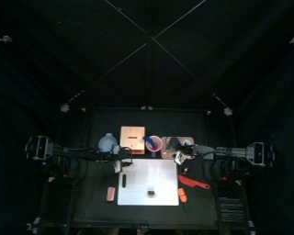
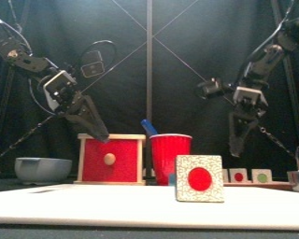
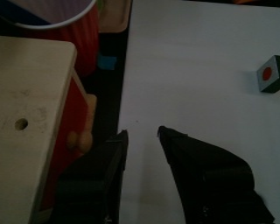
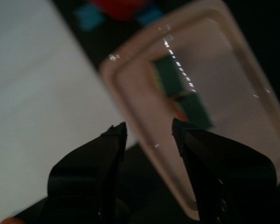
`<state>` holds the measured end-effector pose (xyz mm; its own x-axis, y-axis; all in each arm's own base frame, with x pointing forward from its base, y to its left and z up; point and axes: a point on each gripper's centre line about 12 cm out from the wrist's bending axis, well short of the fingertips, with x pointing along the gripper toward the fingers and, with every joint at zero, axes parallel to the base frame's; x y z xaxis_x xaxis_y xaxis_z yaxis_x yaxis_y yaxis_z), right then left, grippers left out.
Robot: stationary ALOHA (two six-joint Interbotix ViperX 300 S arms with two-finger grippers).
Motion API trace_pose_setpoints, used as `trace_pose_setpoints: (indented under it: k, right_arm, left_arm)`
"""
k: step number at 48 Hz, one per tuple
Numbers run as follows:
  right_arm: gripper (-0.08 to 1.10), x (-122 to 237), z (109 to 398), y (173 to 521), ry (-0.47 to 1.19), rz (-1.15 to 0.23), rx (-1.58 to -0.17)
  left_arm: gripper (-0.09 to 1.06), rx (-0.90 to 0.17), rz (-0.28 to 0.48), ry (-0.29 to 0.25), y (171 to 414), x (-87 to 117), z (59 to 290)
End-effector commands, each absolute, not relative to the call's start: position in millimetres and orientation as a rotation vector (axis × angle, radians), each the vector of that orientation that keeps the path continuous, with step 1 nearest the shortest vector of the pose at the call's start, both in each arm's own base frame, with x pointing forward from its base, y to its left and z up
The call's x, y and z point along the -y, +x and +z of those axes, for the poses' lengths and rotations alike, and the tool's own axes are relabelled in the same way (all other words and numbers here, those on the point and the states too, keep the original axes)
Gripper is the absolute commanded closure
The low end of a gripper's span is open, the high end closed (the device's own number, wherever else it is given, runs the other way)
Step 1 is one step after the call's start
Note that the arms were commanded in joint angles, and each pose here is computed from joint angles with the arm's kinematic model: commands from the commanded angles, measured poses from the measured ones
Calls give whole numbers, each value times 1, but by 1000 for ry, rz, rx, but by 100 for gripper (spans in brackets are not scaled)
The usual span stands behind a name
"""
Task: Place sushi on board then cut the sushi with the knife then place the pieces on the plate
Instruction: Place the 4 sushi pieces on the plate
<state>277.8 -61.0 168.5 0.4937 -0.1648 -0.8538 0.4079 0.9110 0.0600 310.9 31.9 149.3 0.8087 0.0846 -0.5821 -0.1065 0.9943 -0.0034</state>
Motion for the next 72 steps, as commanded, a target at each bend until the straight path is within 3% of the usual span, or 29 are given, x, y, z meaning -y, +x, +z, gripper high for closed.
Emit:
trace_pose_setpoints:
  k: [1,15,26,54,62,72]
  right_arm:
    - [21,14,191,310,191,-190,-929]
    - [21,-73,196,354,148,26,-938]
    - [21,-102,178,377,129,69,-991]
    - [22,-123,146,417,112,73,-1056]
    - [29,-120,137,418,95,65,-1073]
    - [37,-96,151,406,98,27,-1059]
  left_arm:
    - [22,-579,105,-36,316,-33,161]
    - [22,-562,105,-35,316,-33,166]
    - [22,-559,102,-36,316,-32,168]
    - [22,-579,97,-32,310,-30,162]
    - [22,-579,97,-30,310,-30,162]
    - [22,-579,95,-30,310,-30,162]
